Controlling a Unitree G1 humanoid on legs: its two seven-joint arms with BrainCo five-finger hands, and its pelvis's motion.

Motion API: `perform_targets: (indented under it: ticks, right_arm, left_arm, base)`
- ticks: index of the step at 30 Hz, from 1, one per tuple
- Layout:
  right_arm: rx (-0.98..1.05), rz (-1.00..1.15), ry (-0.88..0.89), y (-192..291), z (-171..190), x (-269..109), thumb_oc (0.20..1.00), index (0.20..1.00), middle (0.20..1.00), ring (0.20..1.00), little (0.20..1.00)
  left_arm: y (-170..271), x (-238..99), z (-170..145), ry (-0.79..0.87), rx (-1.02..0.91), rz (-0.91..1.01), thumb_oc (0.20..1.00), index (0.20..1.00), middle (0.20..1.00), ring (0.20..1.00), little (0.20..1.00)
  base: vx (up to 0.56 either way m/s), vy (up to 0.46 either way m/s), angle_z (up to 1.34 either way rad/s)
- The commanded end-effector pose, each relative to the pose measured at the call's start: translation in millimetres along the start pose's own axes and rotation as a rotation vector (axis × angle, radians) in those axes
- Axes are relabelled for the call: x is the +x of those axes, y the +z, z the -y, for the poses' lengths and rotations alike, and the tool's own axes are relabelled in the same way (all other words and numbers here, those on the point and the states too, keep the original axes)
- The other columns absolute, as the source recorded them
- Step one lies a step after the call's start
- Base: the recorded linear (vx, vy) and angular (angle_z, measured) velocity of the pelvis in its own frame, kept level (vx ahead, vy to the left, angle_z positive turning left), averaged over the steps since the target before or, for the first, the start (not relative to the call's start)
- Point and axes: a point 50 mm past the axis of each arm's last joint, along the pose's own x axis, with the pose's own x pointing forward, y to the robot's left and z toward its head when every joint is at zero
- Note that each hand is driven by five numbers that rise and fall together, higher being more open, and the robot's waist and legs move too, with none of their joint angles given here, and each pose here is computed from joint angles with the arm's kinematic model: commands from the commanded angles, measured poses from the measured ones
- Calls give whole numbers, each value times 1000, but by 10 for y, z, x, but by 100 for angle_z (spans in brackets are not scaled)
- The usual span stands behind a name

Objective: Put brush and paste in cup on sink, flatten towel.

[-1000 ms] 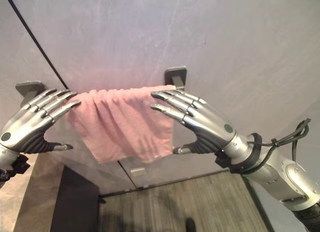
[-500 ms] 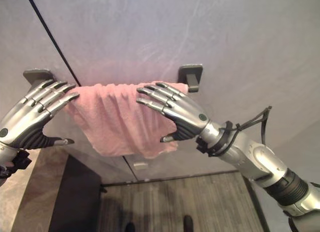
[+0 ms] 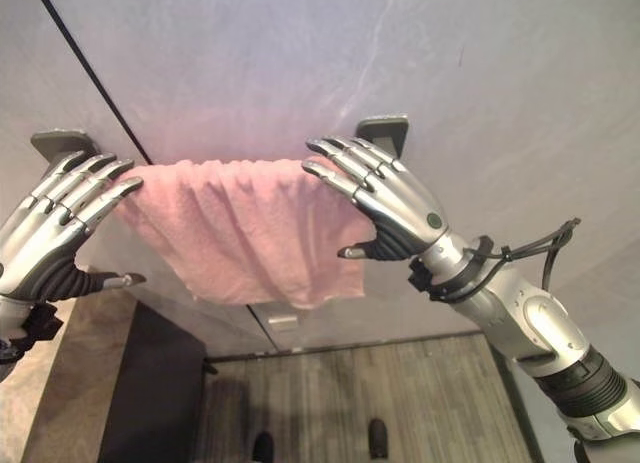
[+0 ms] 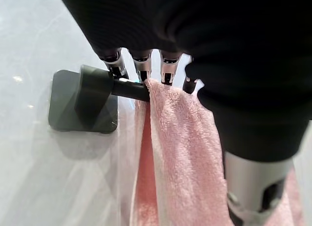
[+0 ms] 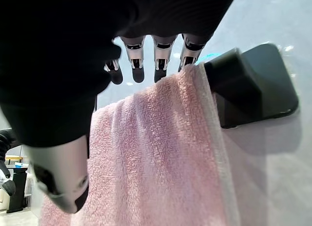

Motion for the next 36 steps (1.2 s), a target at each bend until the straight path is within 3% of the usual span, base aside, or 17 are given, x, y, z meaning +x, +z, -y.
perform_targets:
  ticks: [1,8,16,36]
  right_arm:
    - [-81,-6,-56,-72,182,59,1000,1000,1000,1000,1000]
    - [-190,-66,143,-296,87,145,1000,1000,1000,1000,1000]
    - [-197,-71,207,-358,166,363,1000,1000,1000,1000,1000]
    - [-132,-198,360,-518,83,-44,1000,1000,1000,1000,1000]
  left_arm:
    - [-317,-349,328,-259,29,-230,1000,1000,1000,1000,1000]
    - [-400,-334,309,-269,53,-275,1000,1000,1000,1000,1000]
    - [-492,-306,240,-257,75,-314,1000,1000,1000,1000,1000]
    - [-711,-567,178,-308,148,-466,1000,1000,1000,1000,1000]
  base:
    - [0,0,0]
    - [0,0,0]
    - [-2,-1,4]
    - [4,-3,1]
